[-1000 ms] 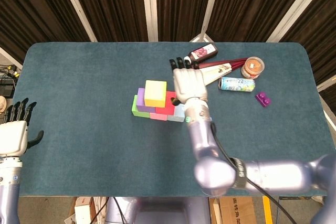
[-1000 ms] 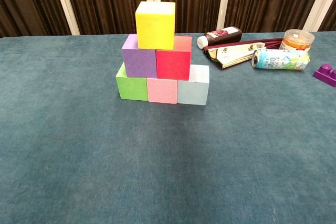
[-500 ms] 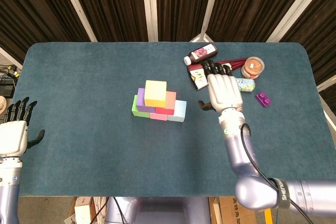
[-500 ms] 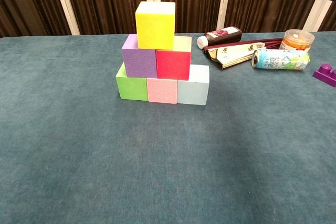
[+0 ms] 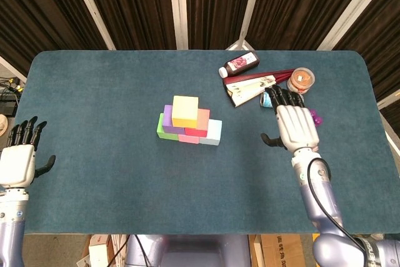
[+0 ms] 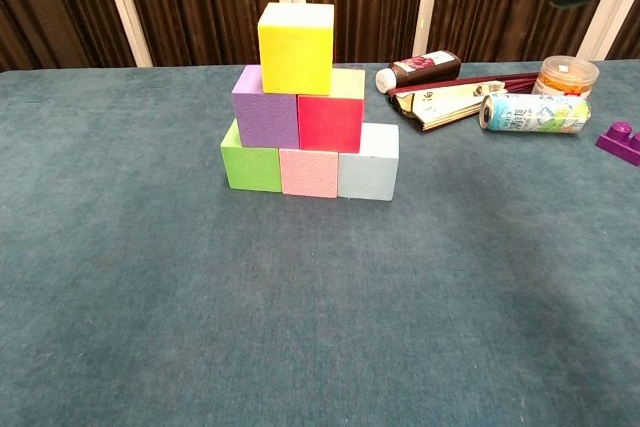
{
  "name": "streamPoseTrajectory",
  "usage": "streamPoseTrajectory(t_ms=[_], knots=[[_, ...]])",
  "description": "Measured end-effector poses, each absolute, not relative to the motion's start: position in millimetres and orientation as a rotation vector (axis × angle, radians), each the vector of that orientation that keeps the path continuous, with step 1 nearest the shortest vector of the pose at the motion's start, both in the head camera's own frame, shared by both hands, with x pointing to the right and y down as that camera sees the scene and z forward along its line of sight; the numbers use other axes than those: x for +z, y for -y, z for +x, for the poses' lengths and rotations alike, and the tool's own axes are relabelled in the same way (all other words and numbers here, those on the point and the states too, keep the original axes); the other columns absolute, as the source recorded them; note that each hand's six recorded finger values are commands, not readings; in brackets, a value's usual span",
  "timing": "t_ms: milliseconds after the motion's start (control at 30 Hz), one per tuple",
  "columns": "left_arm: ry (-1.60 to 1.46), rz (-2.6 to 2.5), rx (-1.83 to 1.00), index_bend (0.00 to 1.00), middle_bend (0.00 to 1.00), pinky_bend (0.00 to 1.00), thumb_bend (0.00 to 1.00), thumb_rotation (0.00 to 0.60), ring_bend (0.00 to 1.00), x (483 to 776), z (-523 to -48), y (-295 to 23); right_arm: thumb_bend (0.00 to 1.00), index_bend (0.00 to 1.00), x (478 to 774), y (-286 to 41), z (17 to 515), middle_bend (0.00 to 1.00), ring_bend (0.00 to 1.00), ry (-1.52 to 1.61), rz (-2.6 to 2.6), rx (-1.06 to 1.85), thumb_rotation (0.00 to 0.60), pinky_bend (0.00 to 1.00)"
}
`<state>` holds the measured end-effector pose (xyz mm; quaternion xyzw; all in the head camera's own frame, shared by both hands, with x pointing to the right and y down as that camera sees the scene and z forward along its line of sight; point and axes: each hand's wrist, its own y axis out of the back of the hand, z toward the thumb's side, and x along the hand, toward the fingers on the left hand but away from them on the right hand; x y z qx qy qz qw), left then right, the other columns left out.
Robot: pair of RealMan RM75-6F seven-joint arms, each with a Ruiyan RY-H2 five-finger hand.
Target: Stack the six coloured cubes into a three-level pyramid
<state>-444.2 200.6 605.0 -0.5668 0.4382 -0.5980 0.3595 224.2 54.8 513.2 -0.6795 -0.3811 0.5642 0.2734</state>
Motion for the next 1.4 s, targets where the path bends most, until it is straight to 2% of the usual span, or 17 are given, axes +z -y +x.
streamPoseTrajectory(t_ms=[500, 967, 1400], knots=[[-1.149, -1.474, -1.514, 0.12, 0.00, 0.00, 0.37, 0.600, 0.00, 600, -444, -201, 0.29, 0.00, 527, -95, 266, 0.03, 0.00, 1.079, -1.798, 1.487, 0.600, 0.00], [-1.142, -1.504, -1.511, 0.12, 0.00, 0.00, 0.37, 0.600, 0.00, 606, -440, -201, 0.29, 0.00, 550, -165, 329, 0.03, 0.00, 1.135, -1.693, 1.441, 0.600, 0.00], [-1.117, -1.576, -1.551, 0.11, 0.00, 0.00, 0.37, 0.600, 0.00, 608, -439, -208, 0.29, 0.00, 561, -194, 366, 0.03, 0.00, 1.112, -1.555, 1.483, 0.600, 0.00]])
